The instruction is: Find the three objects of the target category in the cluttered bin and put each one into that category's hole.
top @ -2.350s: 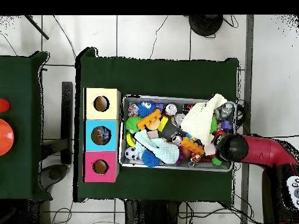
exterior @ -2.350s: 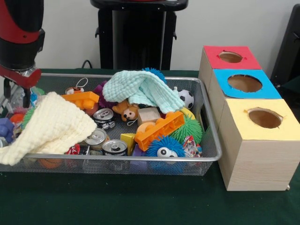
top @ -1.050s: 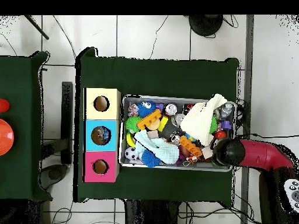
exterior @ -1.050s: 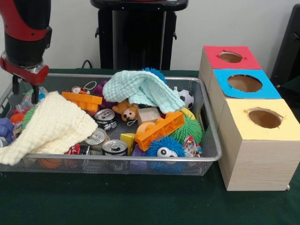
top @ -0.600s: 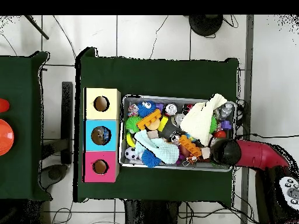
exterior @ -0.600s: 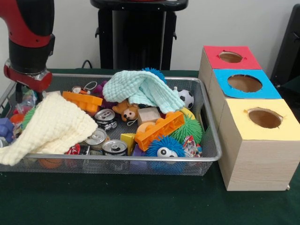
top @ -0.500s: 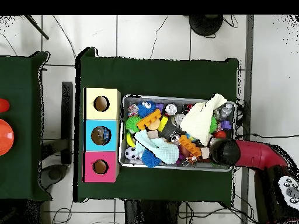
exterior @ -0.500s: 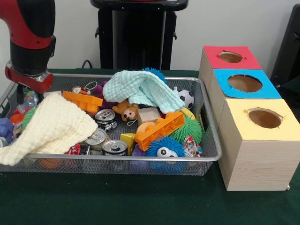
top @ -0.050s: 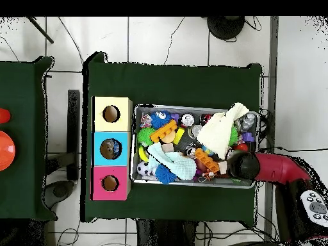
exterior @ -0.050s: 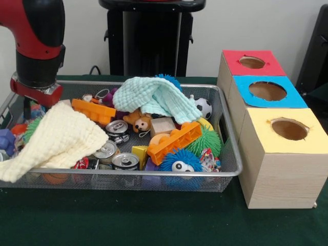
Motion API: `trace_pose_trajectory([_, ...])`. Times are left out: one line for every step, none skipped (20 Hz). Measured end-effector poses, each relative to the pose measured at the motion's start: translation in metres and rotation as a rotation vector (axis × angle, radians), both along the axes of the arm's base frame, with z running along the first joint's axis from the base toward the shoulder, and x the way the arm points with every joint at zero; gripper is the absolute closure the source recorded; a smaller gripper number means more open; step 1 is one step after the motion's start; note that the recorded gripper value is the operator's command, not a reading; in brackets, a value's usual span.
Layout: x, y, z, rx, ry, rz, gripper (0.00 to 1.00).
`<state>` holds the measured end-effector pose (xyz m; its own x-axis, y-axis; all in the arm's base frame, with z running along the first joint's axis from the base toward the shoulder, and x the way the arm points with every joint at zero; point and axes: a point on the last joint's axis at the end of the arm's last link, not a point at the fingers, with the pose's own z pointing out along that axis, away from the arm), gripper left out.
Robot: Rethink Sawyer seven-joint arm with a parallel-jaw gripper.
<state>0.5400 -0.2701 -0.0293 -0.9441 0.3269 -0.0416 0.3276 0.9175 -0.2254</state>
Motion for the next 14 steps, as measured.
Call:
trace_pose_trajectory([0.0, 0.0, 0.0, 0.0, 0.0, 0.0, 1.0])
trace_pose_trajectory([0.0, 0.0, 0.0, 0.001, 0.0, 0.0, 1.0])
trace_pose_trajectory([0.001, 0.002, -0.001, 0.004, 0.0, -0.002, 1.0])
trace_pose_trajectory([0.002, 0.003, -0.001, 0.005, -0.001, -0.004, 1.0])
trace_pose_trajectory([0.002, 0.004, -0.001, 0.006, -0.001, -0.005, 1.0])
trace_pose_trajectory([0.004, 0.006, 0.0, 0.008, -0.003, -0.007, 1.0])
trace_pose_trajectory([0.005, 0.007, 0.001, 0.008, -0.004, -0.008, 1.0])
trace_pose_trajectory([0.007, 0.008, 0.003, 0.008, -0.007, -0.01, 1.0])
trace_pose_trajectory([0.009, 0.01, 0.005, 0.009, -0.009, -0.012, 1.0])
trace_pose_trajectory([0.011, 0.012, 0.008, 0.012, -0.01, -0.018, 1.0])
trace_pose_trajectory([0.011, 0.013, 0.01, 0.014, -0.008, -0.021, 1.0])
trace_pose_trajectory([0.011, 0.014, 0.012, 0.015, -0.006, -0.024, 1.0])
trace_pose_trajectory([0.011, 0.018, 0.019, 0.021, 0.006, -0.036, 1.0])
trace_pose_trajectory([0.011, 0.02, 0.025, 0.024, 0.017, -0.045, 1.0])
